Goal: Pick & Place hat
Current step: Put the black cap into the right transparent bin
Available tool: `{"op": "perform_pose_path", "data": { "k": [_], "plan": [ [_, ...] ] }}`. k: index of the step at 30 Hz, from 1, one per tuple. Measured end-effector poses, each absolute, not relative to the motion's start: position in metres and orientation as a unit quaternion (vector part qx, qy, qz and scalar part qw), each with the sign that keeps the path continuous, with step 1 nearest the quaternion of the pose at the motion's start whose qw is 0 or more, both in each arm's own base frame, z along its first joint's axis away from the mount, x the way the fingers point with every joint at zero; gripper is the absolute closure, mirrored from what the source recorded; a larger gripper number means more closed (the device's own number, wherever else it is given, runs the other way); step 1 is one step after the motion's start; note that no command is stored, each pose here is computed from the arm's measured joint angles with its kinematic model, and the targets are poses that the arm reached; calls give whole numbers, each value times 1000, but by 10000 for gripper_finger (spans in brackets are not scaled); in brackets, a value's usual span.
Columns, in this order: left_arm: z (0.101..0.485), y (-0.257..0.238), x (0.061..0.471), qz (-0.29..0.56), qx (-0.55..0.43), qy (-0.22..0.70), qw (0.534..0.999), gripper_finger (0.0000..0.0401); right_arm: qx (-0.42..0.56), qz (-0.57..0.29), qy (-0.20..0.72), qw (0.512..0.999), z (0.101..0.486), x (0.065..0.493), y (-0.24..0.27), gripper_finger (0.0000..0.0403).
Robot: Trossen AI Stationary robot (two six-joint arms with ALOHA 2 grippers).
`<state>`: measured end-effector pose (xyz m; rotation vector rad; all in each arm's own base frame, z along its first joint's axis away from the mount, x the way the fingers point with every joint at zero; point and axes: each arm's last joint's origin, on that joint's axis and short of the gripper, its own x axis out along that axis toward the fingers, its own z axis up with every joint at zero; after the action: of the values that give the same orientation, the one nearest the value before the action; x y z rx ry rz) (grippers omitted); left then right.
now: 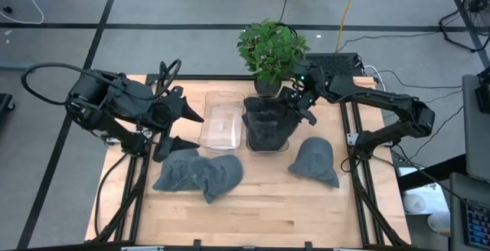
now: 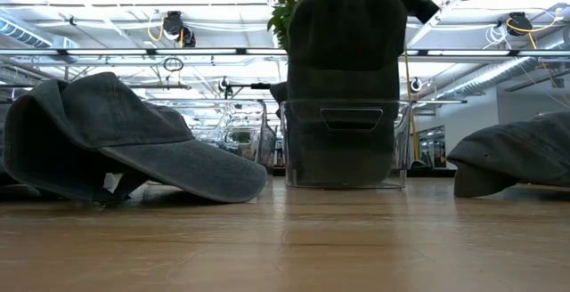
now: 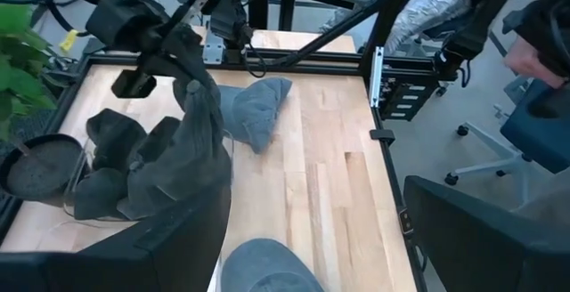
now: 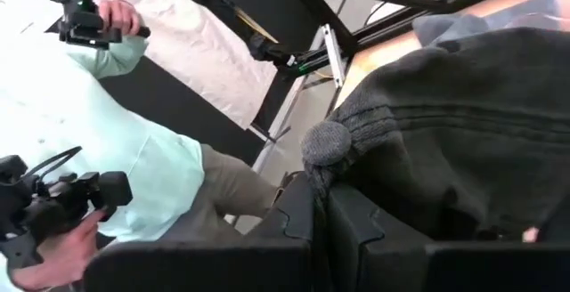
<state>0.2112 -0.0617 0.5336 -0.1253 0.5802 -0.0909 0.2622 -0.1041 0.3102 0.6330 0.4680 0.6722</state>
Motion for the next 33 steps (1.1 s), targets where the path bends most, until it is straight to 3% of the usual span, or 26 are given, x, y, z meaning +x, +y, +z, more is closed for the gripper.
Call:
{"op": "perform_pose_path", "data": {
  "k": [21, 33],
  "plan": [
    [534, -62, 211, -39, -69, 286, 955, 65, 321, 275, 254, 870, 260, 270, -124, 401],
    [534, -62, 211, -40, -69, 286, 955, 69, 304, 250, 206, 896, 308, 246, -110, 297]
  ]
}}
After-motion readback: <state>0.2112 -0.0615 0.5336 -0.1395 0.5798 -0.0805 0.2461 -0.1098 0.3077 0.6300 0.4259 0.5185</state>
